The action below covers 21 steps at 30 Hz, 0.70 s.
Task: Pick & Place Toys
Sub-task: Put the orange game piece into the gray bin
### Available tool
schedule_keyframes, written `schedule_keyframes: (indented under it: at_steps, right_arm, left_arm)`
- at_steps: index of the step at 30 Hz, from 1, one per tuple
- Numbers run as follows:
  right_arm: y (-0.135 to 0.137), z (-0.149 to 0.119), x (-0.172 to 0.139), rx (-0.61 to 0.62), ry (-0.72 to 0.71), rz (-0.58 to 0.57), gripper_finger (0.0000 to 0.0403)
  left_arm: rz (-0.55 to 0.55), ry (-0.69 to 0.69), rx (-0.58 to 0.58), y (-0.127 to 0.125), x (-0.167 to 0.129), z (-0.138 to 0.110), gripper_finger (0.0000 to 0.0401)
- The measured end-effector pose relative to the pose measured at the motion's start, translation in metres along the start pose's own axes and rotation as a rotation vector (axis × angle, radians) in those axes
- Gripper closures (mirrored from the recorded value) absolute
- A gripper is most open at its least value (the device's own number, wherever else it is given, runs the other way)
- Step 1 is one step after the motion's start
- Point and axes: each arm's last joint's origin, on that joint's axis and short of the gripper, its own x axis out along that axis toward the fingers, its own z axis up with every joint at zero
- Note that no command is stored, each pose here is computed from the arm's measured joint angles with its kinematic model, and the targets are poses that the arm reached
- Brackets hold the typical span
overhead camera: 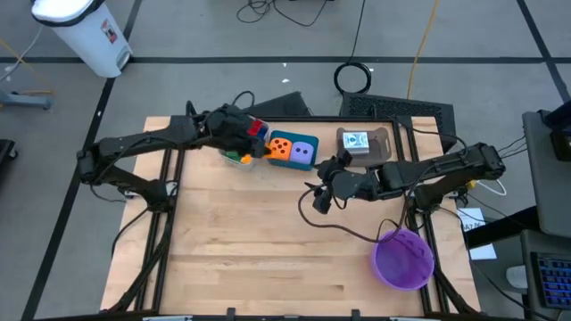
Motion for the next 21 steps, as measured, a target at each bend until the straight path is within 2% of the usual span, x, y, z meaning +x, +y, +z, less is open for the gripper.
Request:
schedule_keyframes:
  at_steps: [3,8,13,17,21]
  right_arm:
    - [0.0,0.0,0.0,0.009,-0.005,0.003,0.014]
    - [0.001,0.0,0.001,0.026,-0.009,0.004,0.014]
    - [0.002,-0.019,0.013,0.03,0.002,0.001,0.014]
    - [0.001,-0.039,0.022,0.091,0.025,-0.001,0.014]
    - [0.002,-0.061,0.031,0.092,0.097,0.074,0.014]
  left_arm:
    - [0.171,-0.015,-0.015,0.017,-0.011,0.001,0.0257]
    - [0.363,-0.051,-0.019,0.037,-0.017,0.006,0.0257]
    - [0.472,-0.087,0.012,0.049,-0.011,0.014,0.0256]
    - [0.545,-0.101,0.016,0.061,-0.001,0.021,0.0256]
    - [0.578,-0.101,0.008,0.072,0.014,0.028,0.0256]
